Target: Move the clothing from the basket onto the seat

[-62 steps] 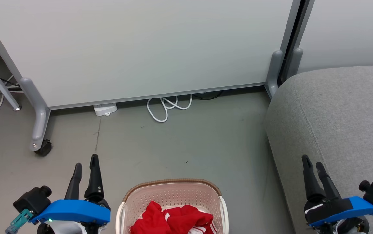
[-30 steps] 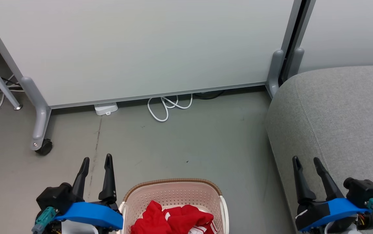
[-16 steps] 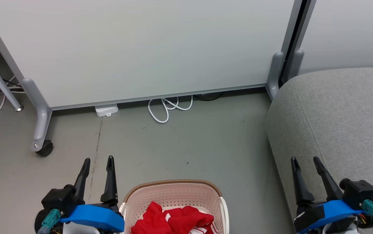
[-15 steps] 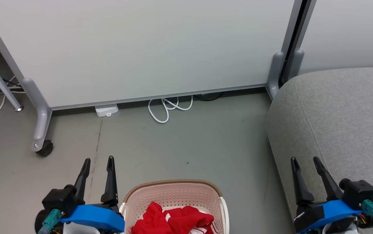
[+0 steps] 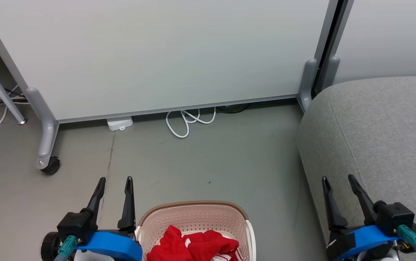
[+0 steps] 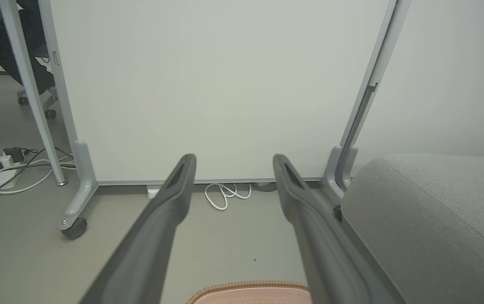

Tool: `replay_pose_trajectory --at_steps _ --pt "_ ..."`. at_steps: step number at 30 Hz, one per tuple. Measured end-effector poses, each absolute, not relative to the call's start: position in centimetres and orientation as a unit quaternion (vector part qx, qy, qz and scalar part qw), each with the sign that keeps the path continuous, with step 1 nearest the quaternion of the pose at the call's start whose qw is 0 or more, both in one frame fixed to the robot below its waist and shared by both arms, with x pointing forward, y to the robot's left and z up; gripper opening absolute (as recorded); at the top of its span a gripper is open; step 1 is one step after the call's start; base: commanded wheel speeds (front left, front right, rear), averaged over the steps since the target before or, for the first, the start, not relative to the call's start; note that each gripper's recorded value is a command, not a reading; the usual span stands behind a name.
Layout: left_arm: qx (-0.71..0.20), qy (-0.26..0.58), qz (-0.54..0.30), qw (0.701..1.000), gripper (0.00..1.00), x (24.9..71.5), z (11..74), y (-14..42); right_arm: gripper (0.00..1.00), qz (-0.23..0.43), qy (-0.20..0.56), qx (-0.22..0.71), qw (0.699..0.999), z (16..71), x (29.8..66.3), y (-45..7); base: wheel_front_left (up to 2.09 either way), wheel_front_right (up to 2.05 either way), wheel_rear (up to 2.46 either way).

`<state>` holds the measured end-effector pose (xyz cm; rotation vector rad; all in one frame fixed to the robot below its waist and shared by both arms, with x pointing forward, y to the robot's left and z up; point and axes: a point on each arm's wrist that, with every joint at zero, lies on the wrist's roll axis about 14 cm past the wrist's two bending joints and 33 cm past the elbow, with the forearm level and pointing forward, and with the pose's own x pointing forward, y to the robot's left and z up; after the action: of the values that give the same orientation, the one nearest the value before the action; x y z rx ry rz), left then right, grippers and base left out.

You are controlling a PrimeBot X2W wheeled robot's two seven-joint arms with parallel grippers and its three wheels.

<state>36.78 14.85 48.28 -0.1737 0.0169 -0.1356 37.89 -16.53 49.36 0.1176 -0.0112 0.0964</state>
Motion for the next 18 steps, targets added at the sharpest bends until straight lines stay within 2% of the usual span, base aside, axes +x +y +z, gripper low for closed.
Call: replay_pose_trajectory --at_steps 18 --pt "-0.051 0.001 -0.08 0.995 1.0 36.66 48.29 14.34 1.0 0.06 -0.014 0.017 0.998 49.39 37.83 -16.09 0.0 0.0 0.0"
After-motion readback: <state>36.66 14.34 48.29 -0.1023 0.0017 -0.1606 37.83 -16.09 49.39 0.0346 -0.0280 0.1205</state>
